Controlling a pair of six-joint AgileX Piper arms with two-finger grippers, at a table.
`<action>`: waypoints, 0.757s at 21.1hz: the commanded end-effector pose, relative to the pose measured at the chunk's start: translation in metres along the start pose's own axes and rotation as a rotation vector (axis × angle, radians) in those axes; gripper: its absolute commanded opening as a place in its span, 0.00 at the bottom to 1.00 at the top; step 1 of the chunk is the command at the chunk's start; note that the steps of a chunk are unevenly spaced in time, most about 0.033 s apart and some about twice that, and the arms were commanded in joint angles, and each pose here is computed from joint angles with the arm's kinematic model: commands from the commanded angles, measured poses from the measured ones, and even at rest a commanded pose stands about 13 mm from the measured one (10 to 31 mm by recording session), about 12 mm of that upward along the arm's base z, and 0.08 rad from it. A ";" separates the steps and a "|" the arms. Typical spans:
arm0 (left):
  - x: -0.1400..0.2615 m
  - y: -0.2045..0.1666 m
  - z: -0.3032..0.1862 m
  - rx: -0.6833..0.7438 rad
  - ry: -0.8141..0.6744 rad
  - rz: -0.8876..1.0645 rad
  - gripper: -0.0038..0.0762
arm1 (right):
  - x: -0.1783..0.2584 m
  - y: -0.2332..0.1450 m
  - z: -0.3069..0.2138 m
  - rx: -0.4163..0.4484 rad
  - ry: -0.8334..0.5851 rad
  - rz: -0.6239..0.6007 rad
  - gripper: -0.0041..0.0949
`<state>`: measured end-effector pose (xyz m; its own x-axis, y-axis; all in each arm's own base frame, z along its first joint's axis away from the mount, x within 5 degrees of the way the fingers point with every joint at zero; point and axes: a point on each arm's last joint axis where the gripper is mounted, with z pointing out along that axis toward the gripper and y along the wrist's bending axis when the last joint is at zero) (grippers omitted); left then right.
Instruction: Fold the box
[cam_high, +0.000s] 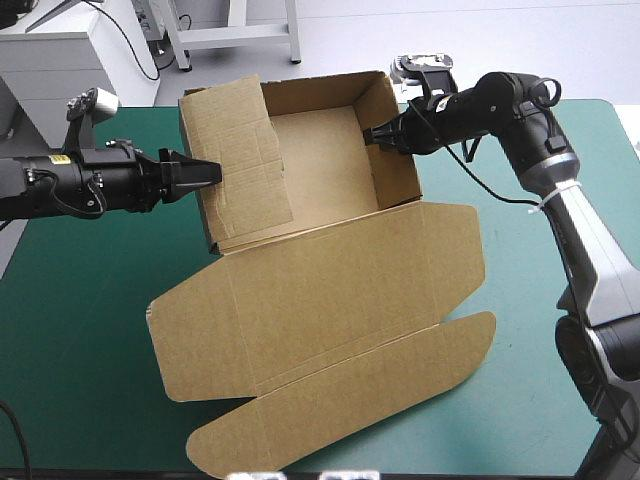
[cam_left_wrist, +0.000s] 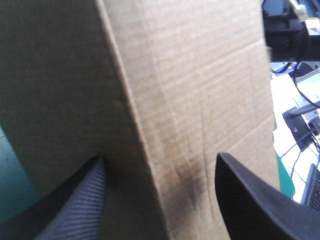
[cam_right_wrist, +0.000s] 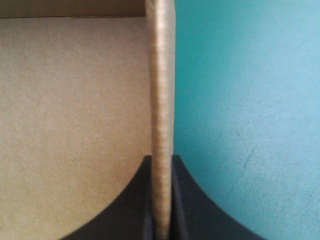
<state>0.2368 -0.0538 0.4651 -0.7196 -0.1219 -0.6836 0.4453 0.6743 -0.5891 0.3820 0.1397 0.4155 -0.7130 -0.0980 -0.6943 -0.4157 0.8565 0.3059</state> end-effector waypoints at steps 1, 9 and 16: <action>0.002 -0.012 -0.008 -0.035 -0.009 -0.022 0.62 | -0.014 0.019 -0.031 -0.038 -0.147 0.000 0.02; 0.006 -0.005 0.035 -0.218 0.065 -0.076 0.61 | -0.011 0.031 -0.026 0.002 -0.135 -0.037 0.03; 0.002 -0.001 0.060 -0.316 0.006 -0.094 0.46 | -0.006 0.034 -0.024 -0.006 -0.087 -0.032 0.03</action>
<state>0.2691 -0.0976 0.4183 -0.8271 -0.1028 -0.5526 0.1885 0.8755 -0.4450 0.3783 0.1520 0.4116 -0.6960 -0.1682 -0.6981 -0.4054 0.8944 0.1888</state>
